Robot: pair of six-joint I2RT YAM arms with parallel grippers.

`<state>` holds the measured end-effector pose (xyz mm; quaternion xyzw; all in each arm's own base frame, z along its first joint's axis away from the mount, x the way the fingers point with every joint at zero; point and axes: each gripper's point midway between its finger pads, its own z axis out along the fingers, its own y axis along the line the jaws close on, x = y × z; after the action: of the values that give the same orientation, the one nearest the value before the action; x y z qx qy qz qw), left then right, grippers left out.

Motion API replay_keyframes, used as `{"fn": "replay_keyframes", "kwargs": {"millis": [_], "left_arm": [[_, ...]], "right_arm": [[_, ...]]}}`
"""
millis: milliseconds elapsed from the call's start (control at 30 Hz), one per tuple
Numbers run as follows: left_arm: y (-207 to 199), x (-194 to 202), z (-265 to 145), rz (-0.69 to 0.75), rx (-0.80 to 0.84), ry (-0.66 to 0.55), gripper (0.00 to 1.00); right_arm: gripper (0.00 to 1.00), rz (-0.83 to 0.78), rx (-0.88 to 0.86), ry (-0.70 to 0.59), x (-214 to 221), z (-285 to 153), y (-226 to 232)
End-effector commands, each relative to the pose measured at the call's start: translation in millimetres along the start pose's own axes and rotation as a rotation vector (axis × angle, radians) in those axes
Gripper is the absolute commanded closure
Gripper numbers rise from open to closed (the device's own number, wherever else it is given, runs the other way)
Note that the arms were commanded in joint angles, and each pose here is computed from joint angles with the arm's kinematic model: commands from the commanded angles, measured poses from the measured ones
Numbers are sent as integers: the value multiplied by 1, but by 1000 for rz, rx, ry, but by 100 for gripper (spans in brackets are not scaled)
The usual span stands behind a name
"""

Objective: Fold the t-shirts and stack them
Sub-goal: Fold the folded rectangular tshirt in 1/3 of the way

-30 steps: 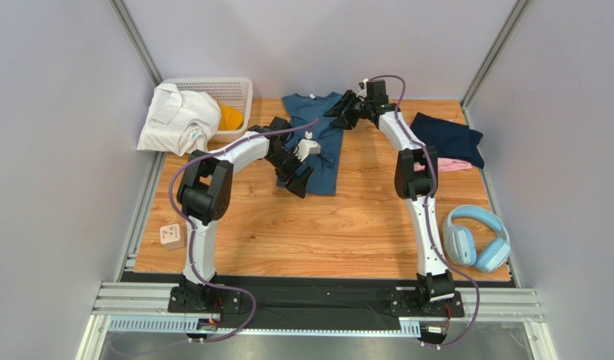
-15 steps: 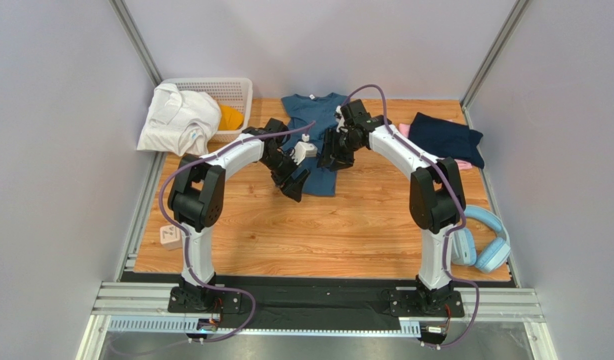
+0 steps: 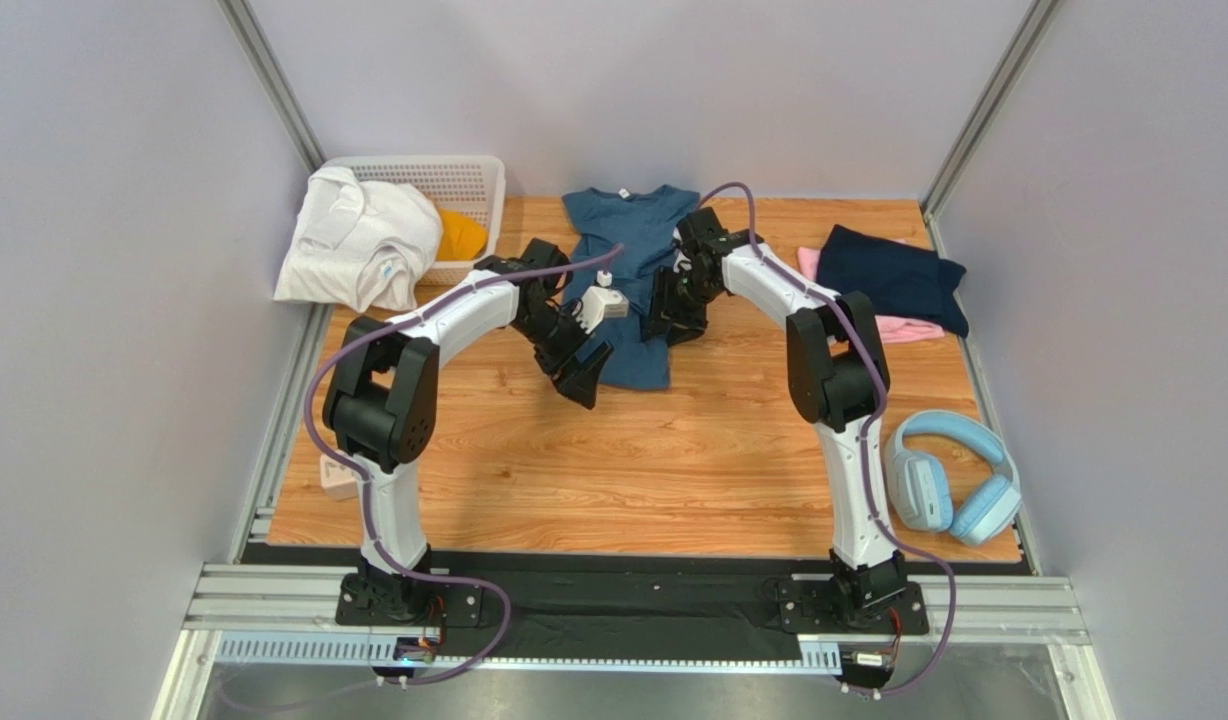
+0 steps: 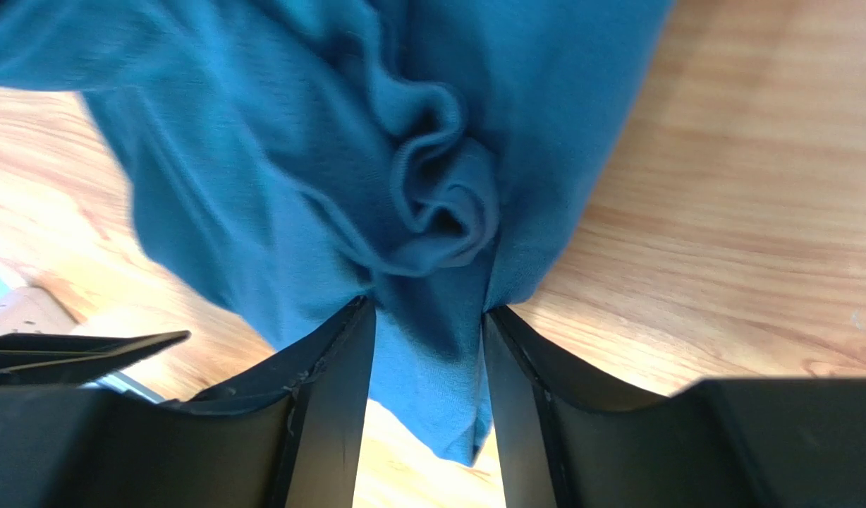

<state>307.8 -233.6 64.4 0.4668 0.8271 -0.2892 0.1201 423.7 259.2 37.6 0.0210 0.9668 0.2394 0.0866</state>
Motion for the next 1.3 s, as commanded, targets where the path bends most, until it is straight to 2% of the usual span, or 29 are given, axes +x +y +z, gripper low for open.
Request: {"fn": "replay_keyframes", "kwargs": {"millis": [0, 233, 433, 633, 767, 1067, 1267], "left_arm": [[1, -31, -16, 55, -13, -75, 0], [0, -42, -15, 43, 16, -98, 0], [1, -51, -9, 26, 42, -114, 0], [3, -55, 8, 10, 64, -104, 0], [7, -52, 14, -4, 64, -90, 0], [6, -46, 12, 10, 53, -77, 0], [4, -42, 10, 21, 51, -73, 0]], "right_arm": [[53, -39, -39, -58, -22, -9, 20], [53, -65, -4, -82, -21, -30, 20], [54, -75, 152, -115, -27, -45, -3], [54, -61, 38, -120, -33, -43, 24], [54, -32, -71, -78, -30, -30, 43], [55, 40, -98, -31, -40, 12, 36], [57, 54, -84, -91, -66, 12, 25]]}}
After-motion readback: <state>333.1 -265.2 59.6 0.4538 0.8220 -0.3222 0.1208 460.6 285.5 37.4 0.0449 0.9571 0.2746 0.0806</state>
